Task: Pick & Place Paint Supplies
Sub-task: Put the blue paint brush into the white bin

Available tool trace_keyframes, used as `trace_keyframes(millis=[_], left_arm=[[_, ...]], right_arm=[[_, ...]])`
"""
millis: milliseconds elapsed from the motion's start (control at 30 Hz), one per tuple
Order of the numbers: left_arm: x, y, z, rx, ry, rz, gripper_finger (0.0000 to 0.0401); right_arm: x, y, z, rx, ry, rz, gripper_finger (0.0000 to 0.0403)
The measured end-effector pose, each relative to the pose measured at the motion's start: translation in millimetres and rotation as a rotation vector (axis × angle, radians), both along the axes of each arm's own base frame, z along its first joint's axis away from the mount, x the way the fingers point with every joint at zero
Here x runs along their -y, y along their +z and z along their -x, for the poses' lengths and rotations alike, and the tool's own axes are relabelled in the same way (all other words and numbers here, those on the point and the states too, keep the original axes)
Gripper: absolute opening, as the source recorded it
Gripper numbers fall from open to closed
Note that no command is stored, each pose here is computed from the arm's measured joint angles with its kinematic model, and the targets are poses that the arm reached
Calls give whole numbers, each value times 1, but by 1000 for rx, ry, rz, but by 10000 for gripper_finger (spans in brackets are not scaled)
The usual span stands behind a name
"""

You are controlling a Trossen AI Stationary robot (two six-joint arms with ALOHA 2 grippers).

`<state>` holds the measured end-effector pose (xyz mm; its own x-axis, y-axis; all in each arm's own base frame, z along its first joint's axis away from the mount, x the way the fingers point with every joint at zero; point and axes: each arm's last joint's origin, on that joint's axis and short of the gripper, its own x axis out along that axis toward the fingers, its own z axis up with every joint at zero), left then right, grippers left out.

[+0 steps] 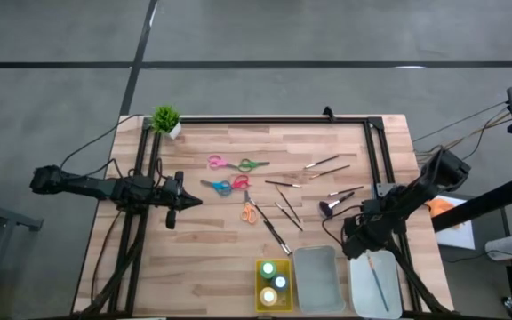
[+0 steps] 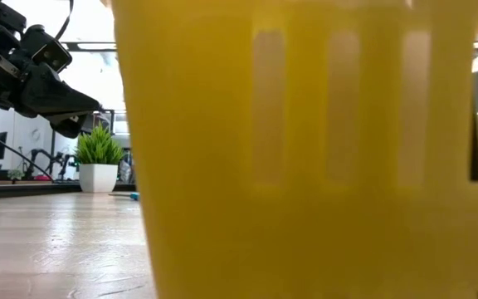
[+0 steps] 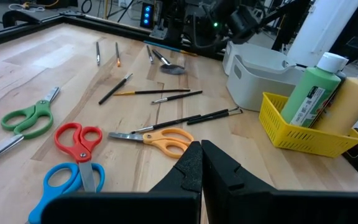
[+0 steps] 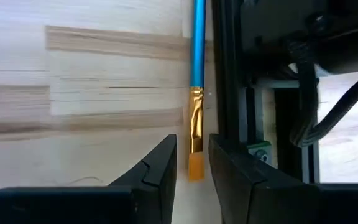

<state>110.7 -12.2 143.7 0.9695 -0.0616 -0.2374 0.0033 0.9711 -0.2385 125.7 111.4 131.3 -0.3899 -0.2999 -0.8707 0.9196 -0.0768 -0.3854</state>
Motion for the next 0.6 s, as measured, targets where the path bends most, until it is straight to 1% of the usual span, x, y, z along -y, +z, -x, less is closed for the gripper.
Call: trace_keyframes(millis=[167, 400, 600], left_arm=[[0, 0, 0, 0, 1, 0, 0], [0, 0, 0, 0, 0, 0, 0], [0, 0, 0, 0, 0, 0, 0]], right_arm=[[1, -11, 2, -14, -10, -10, 90], [2, -13, 4, -29, -26, -13, 90], [3, -15, 4, 15, -16, -29, 89]])
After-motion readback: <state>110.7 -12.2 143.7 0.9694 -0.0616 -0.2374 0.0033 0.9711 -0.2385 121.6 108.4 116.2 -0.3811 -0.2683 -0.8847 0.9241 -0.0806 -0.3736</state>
